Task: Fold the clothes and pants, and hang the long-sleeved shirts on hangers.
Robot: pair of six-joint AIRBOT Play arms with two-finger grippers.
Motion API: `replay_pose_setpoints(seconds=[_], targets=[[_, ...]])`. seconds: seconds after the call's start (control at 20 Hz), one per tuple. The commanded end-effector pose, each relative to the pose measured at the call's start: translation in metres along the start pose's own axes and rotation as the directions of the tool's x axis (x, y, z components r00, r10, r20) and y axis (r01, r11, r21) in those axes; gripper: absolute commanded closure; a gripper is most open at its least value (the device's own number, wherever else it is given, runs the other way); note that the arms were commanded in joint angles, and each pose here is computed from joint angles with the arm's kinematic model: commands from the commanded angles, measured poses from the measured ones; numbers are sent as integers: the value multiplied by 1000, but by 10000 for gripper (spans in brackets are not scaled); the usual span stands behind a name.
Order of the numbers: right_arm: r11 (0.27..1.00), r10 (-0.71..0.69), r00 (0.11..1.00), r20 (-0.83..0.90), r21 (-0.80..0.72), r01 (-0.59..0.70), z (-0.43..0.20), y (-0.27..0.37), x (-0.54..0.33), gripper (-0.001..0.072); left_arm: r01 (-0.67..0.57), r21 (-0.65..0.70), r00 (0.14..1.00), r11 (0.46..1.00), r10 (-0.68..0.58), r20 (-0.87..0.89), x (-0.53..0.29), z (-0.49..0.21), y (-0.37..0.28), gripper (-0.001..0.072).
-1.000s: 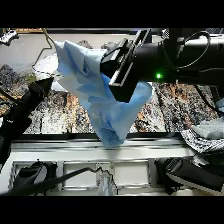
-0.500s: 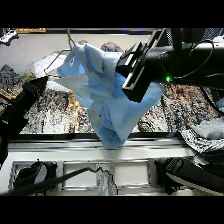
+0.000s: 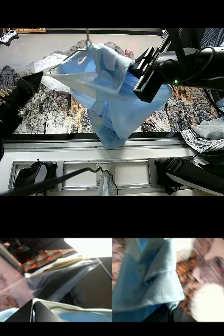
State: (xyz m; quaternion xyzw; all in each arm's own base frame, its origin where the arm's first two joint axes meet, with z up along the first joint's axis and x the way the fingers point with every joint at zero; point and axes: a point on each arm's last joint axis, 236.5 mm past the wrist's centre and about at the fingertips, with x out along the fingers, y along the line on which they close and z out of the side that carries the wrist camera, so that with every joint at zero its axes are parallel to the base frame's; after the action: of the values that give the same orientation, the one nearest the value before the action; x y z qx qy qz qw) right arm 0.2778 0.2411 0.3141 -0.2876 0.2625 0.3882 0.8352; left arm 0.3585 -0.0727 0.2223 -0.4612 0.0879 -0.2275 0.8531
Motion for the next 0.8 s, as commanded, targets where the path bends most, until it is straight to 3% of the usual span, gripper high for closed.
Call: replay_pose_setpoints(seconds=[0.0, 0.15, 0.3, 0.45, 0.75], targets=[[995, -98, 991, -96, -21, 97, -17, -26, 16, 693, 130, 164, 990, 978, -118, -82, 1, 3, -64, 699], [985, -170, 974, -149, -47, 165, -27, -44, 23, 693, 65, 499, 986, 864, 22, -165, 2, 6, -81, 700], [974, -225, 960, -169, -67, 217, -32, -57, 20, 693, 53, 617, 979, 785, 79, -186, 1, 8, -97, 699], [971, -236, 957, -169, -70, 227, -31, -60, 19, 693, 147, 607, 963, 781, 28, -269, 6, -20, -116, 699], [964, -264, 954, -138, -67, 257, -25, -66, 8, 692, 345, 477, 822, 808, -15, -569, 32, -129, -118, 700]])
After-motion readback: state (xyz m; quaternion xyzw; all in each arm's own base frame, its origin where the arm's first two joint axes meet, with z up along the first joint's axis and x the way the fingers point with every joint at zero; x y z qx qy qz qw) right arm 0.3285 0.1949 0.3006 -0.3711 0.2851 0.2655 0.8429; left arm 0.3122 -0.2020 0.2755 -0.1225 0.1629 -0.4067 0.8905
